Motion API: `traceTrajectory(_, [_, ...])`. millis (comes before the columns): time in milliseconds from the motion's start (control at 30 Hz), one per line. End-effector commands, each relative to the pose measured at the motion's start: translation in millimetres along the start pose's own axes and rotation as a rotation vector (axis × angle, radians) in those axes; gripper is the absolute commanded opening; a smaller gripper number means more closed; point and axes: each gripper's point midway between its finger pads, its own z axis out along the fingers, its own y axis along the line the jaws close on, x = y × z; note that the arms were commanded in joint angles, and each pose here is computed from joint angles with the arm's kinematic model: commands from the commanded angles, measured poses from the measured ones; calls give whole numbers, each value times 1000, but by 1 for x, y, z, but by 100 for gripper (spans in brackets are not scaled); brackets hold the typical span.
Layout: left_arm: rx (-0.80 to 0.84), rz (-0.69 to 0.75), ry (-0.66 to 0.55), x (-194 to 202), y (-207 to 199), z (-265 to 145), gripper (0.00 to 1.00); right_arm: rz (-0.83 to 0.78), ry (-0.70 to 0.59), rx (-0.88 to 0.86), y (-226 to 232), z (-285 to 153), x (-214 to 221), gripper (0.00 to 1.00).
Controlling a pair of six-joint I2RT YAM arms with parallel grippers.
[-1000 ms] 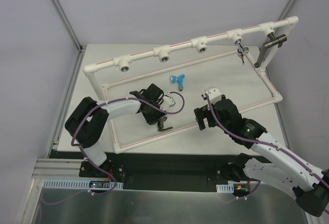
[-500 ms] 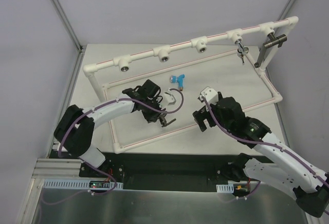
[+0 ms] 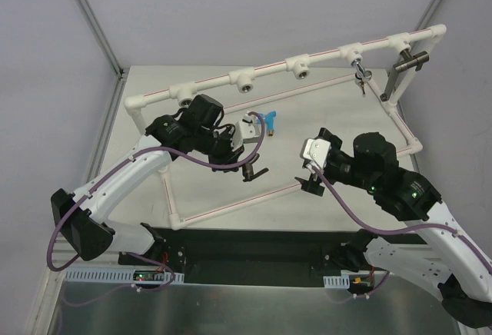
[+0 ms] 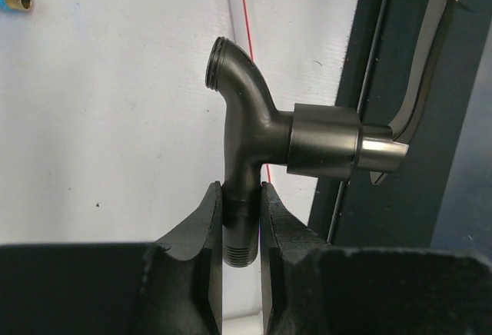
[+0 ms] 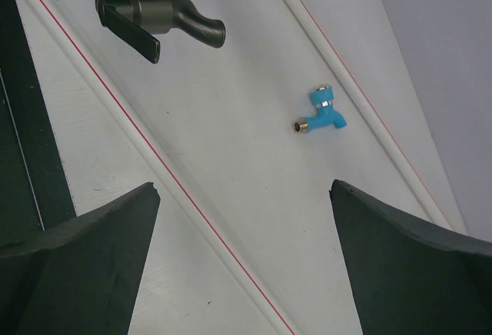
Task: Install the water faucets
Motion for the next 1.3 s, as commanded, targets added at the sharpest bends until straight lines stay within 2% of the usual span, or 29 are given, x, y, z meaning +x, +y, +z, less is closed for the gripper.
traceTrajectory(0, [118, 59, -31, -25, -32, -26, 0, -165, -69, -92, 3, -10, -27, 96])
traceTrajectory(200, [198, 133, -102, -56, -57, -41, 0, -229, -147, -201, 13, -2, -48, 96])
traceTrajectory(367, [225, 173, -140, -71, -68, -50, 0, -244, -217, -223, 12, 4, -67, 99])
traceTrajectory(500, [245, 185, -142, -77, -73, -48, 0, -266, -297, -263, 17, 7, -85, 95])
traceTrajectory(767, [291, 208, -169, -95, -76, -44, 0, -276, -346, -325, 24, 14, -100, 91])
traceTrajectory(900, [334, 223, -198, -103, -83, -46, 0, -278, -363, -373, 31, 16, -103, 80])
traceTrajectory(1133, [366, 228, -214, -106, -89, -49, 0, -285, -350, -416, 37, 21, -104, 72])
traceTrajectory(1267, [393, 230, -230, -109, -94, -51, 0, -290, -339, -437, 40, 23, -103, 63])
